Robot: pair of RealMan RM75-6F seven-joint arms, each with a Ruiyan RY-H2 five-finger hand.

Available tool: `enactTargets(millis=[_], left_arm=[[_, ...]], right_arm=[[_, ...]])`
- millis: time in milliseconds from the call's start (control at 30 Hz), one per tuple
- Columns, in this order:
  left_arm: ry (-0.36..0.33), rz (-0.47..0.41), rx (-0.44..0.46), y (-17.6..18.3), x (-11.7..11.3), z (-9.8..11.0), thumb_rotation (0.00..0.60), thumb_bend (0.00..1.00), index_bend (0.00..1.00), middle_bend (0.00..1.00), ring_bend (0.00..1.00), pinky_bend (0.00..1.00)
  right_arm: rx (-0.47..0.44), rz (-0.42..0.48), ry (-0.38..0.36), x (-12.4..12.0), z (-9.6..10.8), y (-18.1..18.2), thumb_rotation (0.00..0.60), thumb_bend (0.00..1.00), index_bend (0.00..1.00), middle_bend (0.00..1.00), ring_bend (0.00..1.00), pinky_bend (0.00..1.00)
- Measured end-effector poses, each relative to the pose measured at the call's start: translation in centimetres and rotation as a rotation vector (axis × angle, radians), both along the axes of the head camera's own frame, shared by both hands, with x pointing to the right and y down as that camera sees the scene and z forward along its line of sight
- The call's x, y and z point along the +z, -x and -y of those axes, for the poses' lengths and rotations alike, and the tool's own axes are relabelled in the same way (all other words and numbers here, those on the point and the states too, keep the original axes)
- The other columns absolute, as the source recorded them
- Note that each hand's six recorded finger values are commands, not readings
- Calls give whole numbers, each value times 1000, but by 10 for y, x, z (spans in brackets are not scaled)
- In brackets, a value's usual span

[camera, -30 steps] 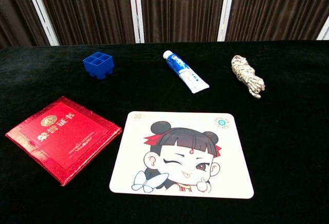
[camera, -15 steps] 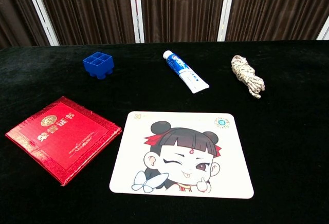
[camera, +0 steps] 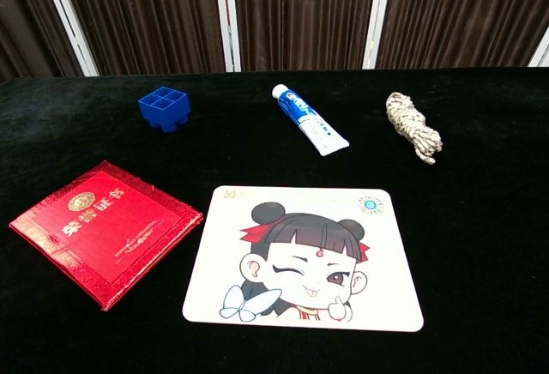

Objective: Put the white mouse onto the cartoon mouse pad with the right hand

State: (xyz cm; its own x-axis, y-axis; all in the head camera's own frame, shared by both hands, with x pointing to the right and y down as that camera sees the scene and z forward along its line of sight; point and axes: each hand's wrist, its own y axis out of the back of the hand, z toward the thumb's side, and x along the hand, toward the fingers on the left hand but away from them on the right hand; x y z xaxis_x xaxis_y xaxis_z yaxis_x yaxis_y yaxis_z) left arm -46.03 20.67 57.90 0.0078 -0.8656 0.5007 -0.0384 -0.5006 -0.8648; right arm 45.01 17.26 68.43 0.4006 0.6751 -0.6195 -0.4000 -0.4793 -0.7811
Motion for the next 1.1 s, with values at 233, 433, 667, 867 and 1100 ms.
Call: enactTargets(millis=[233,433,667,867,1100], left_arm=[[1,-6,5,0,0,0,600,0,0,0,0,0],[4,-17,7,0,0,0,600,0,0,0,0,0],[12,-40,-5,2,0,-1,600,0,0,0,0,0],[26,-63,-14,4,0,-1,600,0,0,0,0,0],[35,-46,-2,6,1,-2,600,0,0,0,0,0]], right_arm=[[-51,41,-41,-7,14,25,600,214,647,550,404,660],[-120,90,-74,-13,24,60,600,213,648,551,404,659],[-230,153,-99,-19,31,118,600,213,650,552,404,660],[-302,182,-97,-20,32,165,600,215,650,552,404,659],[-402,212,-88,-19,29,218,600,214,650,552,404,659]])
